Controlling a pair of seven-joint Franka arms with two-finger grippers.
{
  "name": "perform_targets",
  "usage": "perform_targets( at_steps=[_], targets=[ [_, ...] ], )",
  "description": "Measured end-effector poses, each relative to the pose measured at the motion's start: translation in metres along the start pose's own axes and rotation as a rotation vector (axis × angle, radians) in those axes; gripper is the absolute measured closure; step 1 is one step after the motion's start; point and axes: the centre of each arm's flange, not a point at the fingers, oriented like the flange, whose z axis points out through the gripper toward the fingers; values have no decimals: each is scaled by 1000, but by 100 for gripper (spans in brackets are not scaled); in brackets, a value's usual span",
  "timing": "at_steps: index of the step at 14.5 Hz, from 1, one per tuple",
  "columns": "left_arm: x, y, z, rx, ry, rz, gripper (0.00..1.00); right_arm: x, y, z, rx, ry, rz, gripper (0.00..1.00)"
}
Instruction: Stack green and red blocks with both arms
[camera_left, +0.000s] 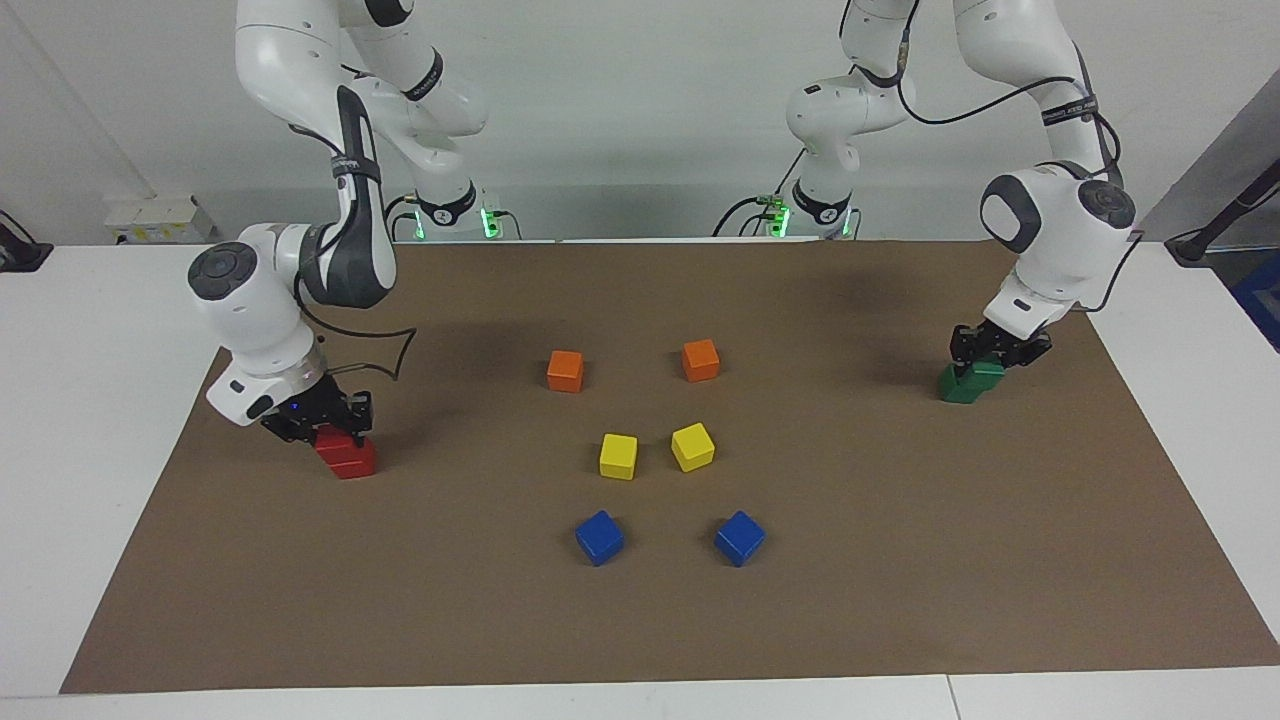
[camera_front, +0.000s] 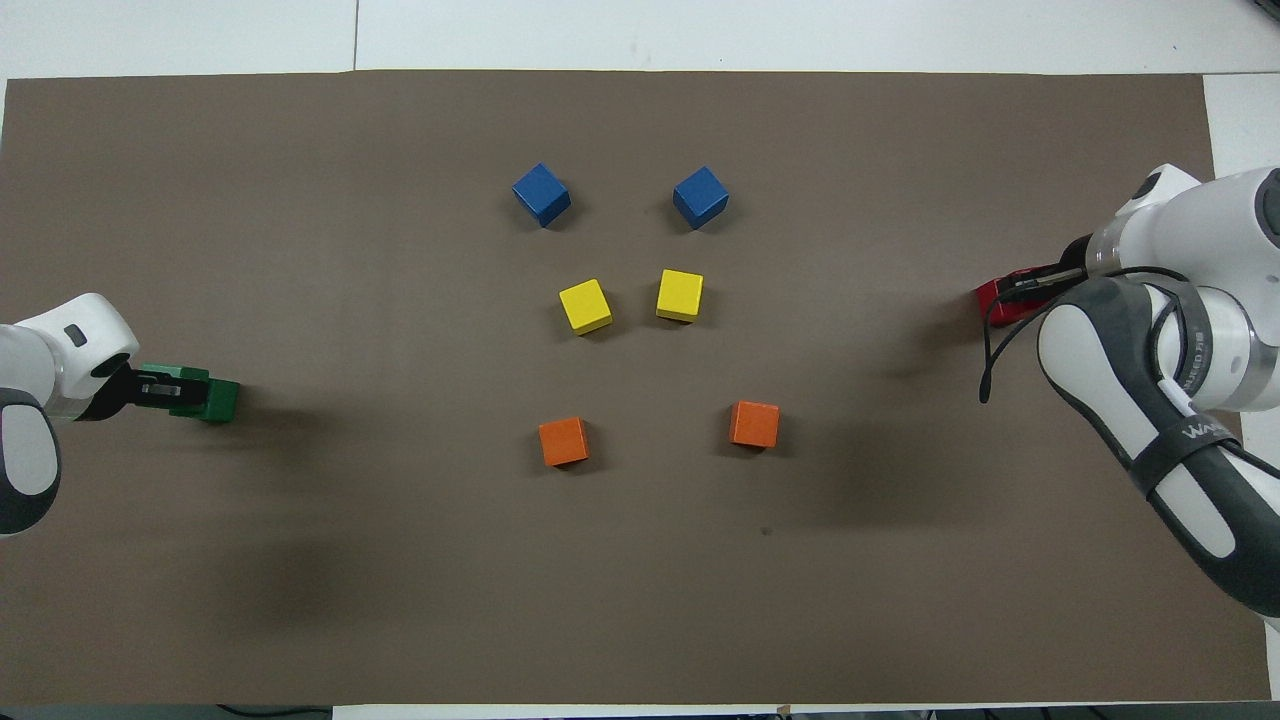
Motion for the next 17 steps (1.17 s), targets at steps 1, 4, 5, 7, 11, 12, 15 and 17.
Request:
perform_targets(
  at_steps=[1, 4, 5, 7, 11, 12, 15, 17],
  targets=[
    [0, 0, 0, 0, 0, 0, 45, 0, 0, 0, 0, 0, 1, 45],
    [0, 0, 0, 0, -1, 1, 41, 0, 0, 0, 0, 0, 1, 45],
    [0, 0, 0, 0, -1, 1, 30, 0, 0, 0, 0, 0, 1, 45],
    [0, 0, 0, 0, -1, 1, 9, 0, 0, 0, 0, 0, 2, 45],
    [0, 1, 0, 0, 0, 2, 0, 0, 0, 0, 0, 0, 4, 45],
    [2, 1, -2, 1, 3, 4, 0, 0, 0, 0, 0, 0, 4, 41],
    [14, 5, -19, 3, 13, 18, 0, 0, 0, 0, 0, 0, 14, 29],
    [26, 4, -41, 9, 33, 25, 0, 0, 0, 0, 1, 0, 16, 7]
  ],
)
